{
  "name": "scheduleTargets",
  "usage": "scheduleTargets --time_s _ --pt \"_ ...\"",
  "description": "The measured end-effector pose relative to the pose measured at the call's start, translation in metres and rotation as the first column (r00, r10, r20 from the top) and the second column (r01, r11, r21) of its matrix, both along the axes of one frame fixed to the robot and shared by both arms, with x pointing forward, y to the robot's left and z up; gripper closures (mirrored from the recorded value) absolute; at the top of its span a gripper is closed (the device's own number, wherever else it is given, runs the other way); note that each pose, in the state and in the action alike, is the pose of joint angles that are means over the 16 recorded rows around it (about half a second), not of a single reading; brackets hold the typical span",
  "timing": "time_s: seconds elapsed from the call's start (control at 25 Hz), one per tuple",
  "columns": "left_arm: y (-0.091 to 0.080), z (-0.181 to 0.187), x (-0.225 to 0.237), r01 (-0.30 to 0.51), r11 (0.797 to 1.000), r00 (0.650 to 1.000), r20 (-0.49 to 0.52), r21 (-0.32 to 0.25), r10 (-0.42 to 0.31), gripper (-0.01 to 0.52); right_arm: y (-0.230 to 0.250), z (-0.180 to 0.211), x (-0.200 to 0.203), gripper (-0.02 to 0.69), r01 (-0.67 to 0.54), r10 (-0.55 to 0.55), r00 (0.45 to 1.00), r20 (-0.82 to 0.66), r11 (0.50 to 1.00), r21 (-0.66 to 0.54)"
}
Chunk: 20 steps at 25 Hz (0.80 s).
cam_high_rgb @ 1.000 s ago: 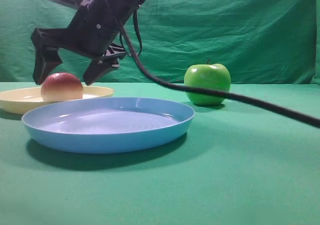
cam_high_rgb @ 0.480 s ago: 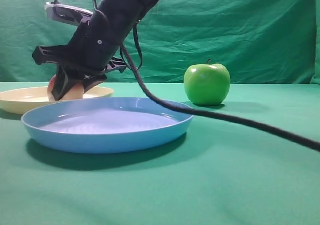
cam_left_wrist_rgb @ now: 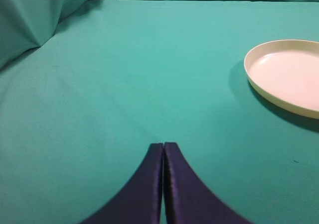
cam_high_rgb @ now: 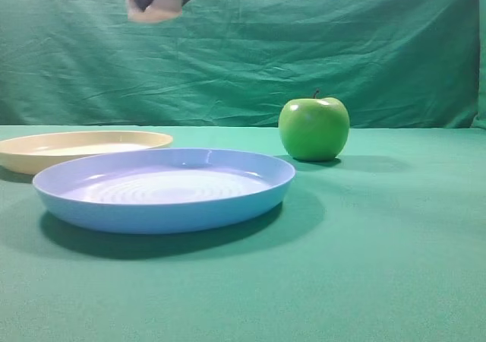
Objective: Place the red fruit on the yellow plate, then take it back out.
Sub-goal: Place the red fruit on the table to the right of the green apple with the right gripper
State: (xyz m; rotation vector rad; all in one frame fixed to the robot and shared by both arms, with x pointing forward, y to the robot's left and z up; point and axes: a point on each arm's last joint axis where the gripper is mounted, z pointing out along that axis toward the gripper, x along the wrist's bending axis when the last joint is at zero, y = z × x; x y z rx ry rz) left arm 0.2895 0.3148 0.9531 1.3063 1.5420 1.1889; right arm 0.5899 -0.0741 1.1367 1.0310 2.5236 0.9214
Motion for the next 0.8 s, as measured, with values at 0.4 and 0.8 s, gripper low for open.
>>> scheduleTargets --time_s 0.4,0.8 --pt "0.000 0.000 0.000 0.000 1.000 1.000 0.000 0.000 0.000 0.514 -0.089 -0.018 -0.066 0.474 0.182 -0.182 0.983 0.000 0.983 -0.017" --pt "0.000 0.000 0.000 0.000 1.000 1.000 0.000 0.000 0.000 0.514 -0.124 -0.108 -0.112 0.481 0.262 -0.265 0.963 -0.039 0.963 -0.060"
